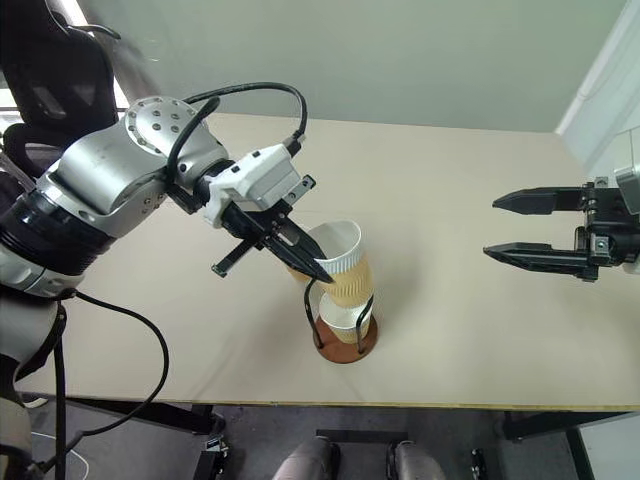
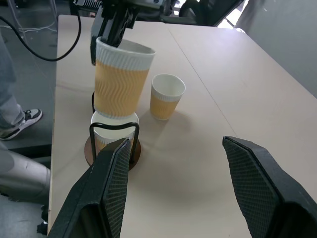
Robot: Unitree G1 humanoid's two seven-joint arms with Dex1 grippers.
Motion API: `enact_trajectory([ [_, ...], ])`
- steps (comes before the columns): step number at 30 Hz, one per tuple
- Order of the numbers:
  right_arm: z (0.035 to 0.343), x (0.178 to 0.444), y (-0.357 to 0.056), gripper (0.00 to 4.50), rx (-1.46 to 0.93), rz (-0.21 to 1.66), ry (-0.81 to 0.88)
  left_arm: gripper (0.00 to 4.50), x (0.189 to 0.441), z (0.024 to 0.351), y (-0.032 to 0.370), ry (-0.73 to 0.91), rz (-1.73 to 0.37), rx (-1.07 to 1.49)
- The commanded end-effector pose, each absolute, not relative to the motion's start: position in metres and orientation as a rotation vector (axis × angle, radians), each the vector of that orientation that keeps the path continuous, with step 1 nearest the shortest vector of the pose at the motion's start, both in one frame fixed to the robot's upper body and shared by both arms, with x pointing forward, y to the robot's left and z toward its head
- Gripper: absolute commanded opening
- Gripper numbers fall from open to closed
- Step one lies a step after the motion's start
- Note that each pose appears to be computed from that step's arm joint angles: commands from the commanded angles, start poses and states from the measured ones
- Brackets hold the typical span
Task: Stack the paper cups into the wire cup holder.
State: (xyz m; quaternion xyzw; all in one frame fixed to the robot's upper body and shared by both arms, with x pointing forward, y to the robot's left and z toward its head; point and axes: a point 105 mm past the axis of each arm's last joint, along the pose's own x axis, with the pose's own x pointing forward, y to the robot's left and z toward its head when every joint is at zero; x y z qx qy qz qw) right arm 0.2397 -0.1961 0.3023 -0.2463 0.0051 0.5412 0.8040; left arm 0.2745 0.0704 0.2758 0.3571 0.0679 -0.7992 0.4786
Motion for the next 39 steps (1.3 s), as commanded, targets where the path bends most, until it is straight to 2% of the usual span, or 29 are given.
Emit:
enact_trajectory([
  [1, 0.318, 0.227, -0.195, 3.02, -0.568, 1.156, -0.042, 0.07, 0.268, 0.282, 0.072, 0.142, -1.994, 0.931],
  [12, 0.321, 0.215, -0.196, 3.02, -0.529, 1.15, -0.054, 0.07, 0.28, 0.28, 0.074, 0.15, -1.954, 1.003],
  [39, 0.317, 0.21, -0.199, 3.02, -0.546, 1.085, -0.017, 0.07, 0.282, 0.255, 0.067, 0.202, -2.033, 1.008],
])
